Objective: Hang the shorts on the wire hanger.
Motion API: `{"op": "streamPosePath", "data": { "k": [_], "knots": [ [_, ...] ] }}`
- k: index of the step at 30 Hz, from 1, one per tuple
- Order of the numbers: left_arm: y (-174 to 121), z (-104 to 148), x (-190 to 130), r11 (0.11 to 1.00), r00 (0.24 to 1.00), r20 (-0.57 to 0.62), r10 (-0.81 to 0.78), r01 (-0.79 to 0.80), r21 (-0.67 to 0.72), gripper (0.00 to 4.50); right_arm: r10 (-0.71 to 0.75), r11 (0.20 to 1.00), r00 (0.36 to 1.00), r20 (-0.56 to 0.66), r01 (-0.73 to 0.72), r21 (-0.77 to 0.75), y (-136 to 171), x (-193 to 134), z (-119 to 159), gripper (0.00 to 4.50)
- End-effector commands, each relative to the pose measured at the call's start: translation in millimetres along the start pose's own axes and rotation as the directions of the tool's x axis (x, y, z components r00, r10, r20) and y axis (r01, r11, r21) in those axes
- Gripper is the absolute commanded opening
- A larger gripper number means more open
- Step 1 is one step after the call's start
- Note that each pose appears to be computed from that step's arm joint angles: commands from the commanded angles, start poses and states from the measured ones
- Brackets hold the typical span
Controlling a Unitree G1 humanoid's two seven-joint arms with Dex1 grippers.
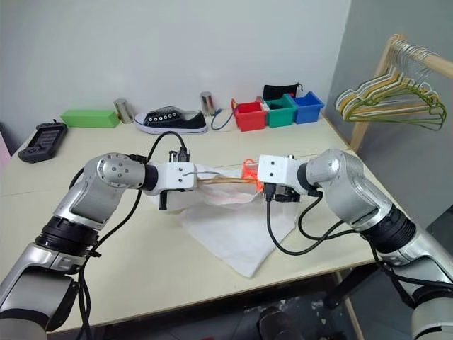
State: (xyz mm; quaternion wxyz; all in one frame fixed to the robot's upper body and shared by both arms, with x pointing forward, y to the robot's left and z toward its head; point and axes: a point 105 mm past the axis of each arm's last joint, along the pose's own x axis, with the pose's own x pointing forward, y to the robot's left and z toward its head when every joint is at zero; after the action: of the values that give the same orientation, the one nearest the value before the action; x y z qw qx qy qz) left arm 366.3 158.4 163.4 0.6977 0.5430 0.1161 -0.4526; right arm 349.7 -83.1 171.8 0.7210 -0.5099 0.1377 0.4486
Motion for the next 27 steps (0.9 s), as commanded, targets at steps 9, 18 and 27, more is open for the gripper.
{"op": "streamPosePath", "data": {
  "k": [9,18,27],
  "knots": [
    [10,16,-18,0.997,0.997,0.037,0.067,-0.069,0.035,0.0,-0.029,0.998,0.999,-0.014,0.029,-0.054,-15,12,-8,3.67],
    [8,13,-19,0.996,0.997,0.021,0.073,-0.074,0.039,0.0,-0.042,0.995,0.999,-0.008,0.041,-0.087,-18,13,-8,1.54],
    [13,15,-19,0.995,0.997,0.023,0.08,-0.081,0.064,0.0,-0.055,0.994,0.998,-0.001,0.055,-0.095,-19,11,-7,0.01]
  ]
}}
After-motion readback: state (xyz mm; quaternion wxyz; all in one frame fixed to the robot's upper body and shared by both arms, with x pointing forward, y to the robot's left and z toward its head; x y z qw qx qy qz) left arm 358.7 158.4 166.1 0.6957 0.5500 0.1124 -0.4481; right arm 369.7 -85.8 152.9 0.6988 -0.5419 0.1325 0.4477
